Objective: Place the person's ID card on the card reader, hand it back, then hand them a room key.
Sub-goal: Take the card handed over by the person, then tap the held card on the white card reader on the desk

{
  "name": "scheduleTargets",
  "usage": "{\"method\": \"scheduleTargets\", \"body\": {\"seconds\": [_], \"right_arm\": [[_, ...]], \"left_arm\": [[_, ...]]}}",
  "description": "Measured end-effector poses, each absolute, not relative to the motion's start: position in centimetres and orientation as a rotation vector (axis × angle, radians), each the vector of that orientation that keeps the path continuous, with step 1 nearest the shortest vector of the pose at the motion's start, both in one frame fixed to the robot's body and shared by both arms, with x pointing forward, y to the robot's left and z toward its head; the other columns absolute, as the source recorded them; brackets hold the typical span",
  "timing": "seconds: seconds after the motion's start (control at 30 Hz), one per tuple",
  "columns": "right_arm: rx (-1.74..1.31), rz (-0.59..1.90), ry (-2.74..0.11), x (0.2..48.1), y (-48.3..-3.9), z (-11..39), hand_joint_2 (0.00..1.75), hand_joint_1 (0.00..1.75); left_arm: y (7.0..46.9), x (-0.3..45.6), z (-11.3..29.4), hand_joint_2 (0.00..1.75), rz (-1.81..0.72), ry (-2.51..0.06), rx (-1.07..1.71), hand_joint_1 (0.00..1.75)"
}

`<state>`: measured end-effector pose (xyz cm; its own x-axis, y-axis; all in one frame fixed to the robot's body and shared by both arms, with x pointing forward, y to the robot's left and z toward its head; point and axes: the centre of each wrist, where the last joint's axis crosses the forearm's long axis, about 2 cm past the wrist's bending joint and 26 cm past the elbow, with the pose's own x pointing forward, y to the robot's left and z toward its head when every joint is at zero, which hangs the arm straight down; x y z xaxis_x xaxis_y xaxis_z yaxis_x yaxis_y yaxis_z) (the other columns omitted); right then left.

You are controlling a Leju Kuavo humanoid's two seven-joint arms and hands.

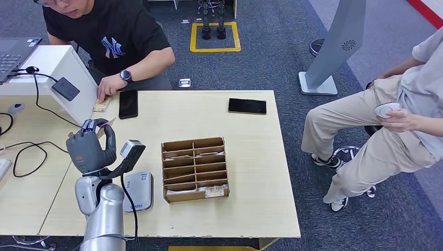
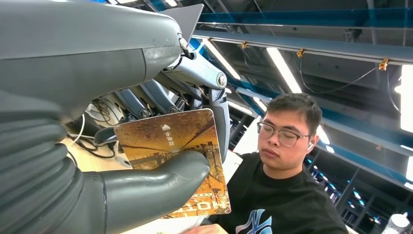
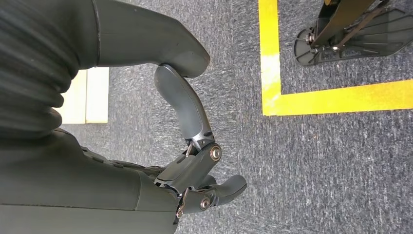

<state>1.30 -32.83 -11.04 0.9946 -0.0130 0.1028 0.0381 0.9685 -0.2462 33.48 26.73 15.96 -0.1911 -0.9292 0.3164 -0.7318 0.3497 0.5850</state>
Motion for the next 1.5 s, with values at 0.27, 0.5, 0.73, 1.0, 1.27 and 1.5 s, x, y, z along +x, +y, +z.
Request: {"method": "scheduleTargets", "body": {"seconds": [0.27,0.5,0.73,1.0,1.27,1.5], "right_arm": [[-0.242,-0.026,-0.1,1.3,-32.7,-11.1,1.75,0.0],[-0.234,-0.026,-0.098,1.2,-32.7,-11.1,1.75,0.0],[-0.233,-0.025,-0.093,1.0,-32.7,-11.1,1.75,0.0],[-0.234,-0.025,-0.09,0.7,-33.1,-11.0,1.75,0.0],[-0.237,-0.024,-0.091,0.8,-33.2,-11.0,1.75,0.0],[-0.237,-0.024,-0.091,0.8,-33.2,-11.0,1.75,0.0]], "left_arm": [[27.1,33.2,15.6,1.75,-0.371,-2.0,1.433,1.75],[28.4,32.2,14.2,1.75,-0.403,-1.946,1.46,1.75],[30.3,30.5,12.1,1.75,-0.433,-1.837,1.496,1.75],[31.4,28.8,10.3,1.75,-0.511,-1.664,1.524,1.75],[31.0,28.6,9.7,1.75,-0.489,-1.52,1.524,1.75],[28.2,29.2,9.7,1.75,-0.528,-1.525,1.47,1.75]]}}
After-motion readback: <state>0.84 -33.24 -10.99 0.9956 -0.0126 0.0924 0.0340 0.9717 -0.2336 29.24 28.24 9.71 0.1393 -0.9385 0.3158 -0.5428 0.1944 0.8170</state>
